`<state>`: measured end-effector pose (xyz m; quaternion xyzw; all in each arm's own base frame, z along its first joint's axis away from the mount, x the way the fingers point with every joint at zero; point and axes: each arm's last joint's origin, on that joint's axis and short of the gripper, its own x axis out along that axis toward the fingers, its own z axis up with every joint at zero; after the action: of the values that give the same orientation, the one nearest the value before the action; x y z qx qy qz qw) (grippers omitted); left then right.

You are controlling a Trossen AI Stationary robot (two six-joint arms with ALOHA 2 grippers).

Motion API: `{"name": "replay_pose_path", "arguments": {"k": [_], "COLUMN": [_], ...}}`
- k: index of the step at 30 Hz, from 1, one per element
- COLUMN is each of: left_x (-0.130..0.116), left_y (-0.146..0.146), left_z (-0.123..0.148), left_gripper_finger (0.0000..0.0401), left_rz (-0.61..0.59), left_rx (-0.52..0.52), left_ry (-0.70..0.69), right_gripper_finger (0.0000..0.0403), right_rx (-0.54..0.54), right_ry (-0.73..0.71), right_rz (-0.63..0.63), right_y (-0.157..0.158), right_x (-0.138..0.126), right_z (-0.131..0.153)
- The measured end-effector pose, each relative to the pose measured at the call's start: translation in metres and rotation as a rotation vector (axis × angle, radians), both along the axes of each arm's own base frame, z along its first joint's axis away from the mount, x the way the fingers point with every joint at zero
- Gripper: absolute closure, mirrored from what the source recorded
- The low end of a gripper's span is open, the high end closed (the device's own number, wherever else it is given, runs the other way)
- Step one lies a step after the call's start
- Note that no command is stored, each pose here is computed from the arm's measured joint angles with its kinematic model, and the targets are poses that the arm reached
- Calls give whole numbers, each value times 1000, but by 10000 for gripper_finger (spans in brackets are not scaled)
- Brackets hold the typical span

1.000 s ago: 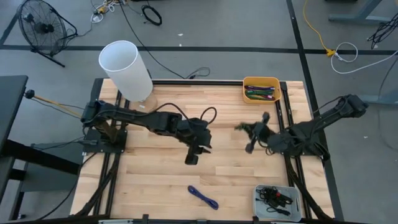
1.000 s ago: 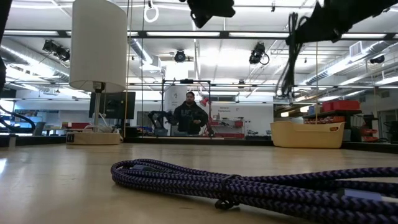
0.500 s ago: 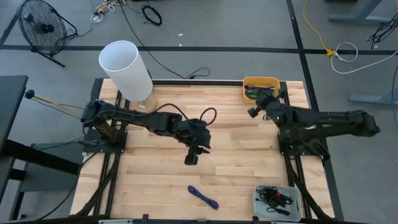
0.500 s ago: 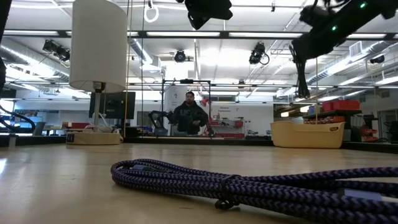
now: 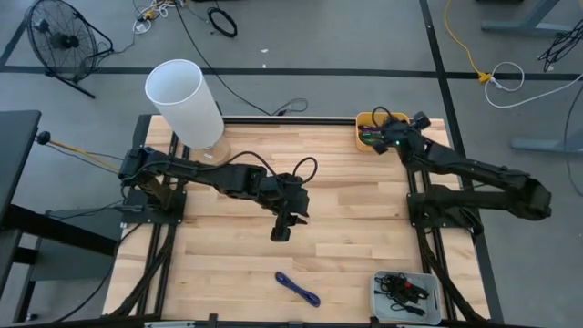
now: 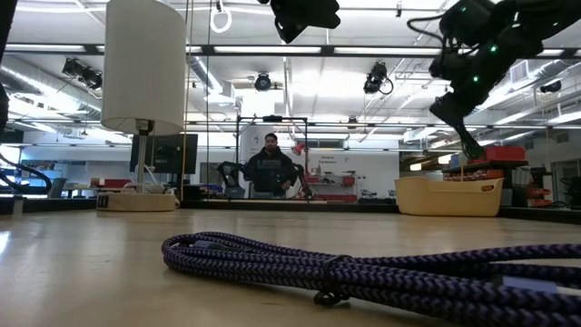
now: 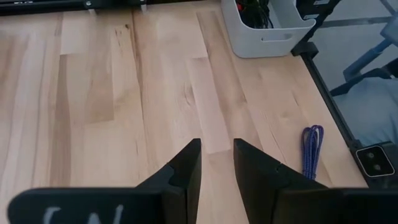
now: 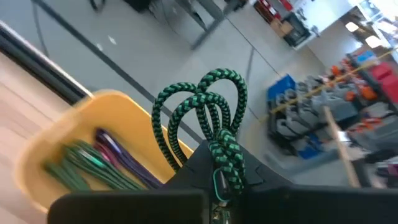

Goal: Pick & Place USB Port
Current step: Put the black and green USB cable into the yellow bin

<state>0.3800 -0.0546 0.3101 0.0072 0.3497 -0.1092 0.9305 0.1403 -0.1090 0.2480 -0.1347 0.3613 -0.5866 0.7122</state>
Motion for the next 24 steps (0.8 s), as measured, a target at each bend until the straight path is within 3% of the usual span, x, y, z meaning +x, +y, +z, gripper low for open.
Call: {"name": "replay_pose_path", "arguments": {"k": [10,18,24], "left_x": [0,0,0], "left_y": [0,-1,-2], "left_z": [0,0,0], "left_gripper_finger": [303,303,303], "left_rz": [-1,-4,6], "left_rx": [0,0,-12], "left_ry": [1,1,5], "right_gripper_finger": [388,388,372], "right_rx": [85,89,113], "right_ry": [204,127,182], "right_rz": [-46,-39,-71], "right_y": [-24,-37,-41], "right_x": [8,14,10], "right_z": [-26,-30,-36]}}
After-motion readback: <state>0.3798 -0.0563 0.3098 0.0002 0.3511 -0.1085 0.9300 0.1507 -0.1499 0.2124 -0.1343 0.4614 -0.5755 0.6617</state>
